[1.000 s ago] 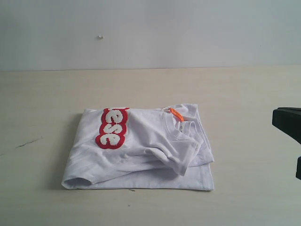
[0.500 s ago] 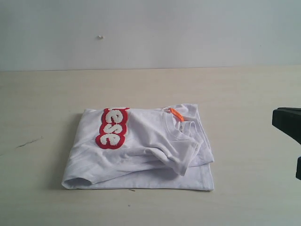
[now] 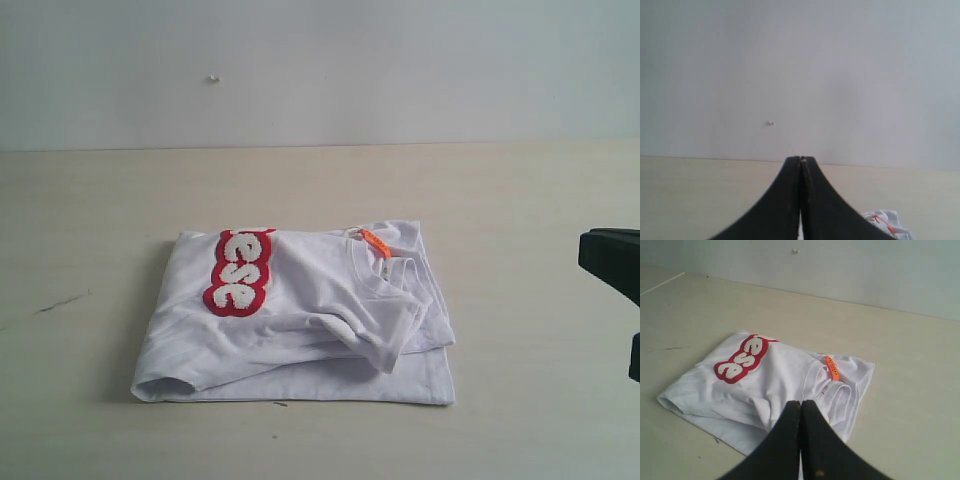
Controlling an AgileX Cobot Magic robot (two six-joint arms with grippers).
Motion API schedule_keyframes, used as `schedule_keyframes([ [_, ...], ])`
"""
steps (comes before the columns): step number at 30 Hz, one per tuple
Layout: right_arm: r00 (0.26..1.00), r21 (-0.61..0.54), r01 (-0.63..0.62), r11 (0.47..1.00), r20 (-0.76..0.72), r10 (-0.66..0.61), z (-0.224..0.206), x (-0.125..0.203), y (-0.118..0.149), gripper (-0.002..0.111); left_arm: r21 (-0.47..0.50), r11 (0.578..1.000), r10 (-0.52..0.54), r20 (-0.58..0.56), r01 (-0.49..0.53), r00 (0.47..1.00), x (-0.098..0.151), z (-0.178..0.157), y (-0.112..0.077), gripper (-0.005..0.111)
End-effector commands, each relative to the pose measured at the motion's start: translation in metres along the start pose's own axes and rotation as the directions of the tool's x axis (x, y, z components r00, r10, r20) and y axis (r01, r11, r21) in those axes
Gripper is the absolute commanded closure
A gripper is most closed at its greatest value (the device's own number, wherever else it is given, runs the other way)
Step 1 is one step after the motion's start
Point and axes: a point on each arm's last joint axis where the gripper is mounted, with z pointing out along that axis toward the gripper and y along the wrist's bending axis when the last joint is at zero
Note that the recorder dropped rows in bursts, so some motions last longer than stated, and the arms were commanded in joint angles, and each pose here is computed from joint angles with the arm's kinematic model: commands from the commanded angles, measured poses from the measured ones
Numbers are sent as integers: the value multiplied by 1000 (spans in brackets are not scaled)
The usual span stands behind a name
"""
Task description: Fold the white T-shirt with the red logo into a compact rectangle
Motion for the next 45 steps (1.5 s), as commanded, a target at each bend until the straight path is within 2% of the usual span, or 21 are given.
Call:
schedule_keyframes([
  [1,1000,9,6,1000,6,-6,-1,1,-1,108,-17,1000,-25,10,25,1000,2,-2,2,107],
  [11,1000,9,6,1000,6,-6,-1,1,-1,108,-187,980,52,-77,-66,996,17,-18,17,107],
  [18,1000,9,6,1000,6,-6,-1,1,-1,108,-277,936,175,-170,-218,970,26,-35,23,107],
  [23,1000,9,6,1000,6,-6,-1,1,-1,108,-275,938,154,-212,-211,965,44,-30,27,107],
  [28,1000,9,6,1000,6,-6,-1,1,-1,108,-261,947,143,-180,-187,973,57,-25,30,107],
  [37,1000,9,6,1000,6,-6,-1,1,-1,108,-251,961,65,-205,-116,977,90,-20,36,107],
  [41,1000,9,6,1000,6,-6,-1,1,-1,108,-246,964,53,-192,-101,980,91,-19,36,107],
  [45,1000,9,6,1000,6,-6,-1,1,-1,108,-225,962,105,-212,-153,972,92,-19,35,107],
])
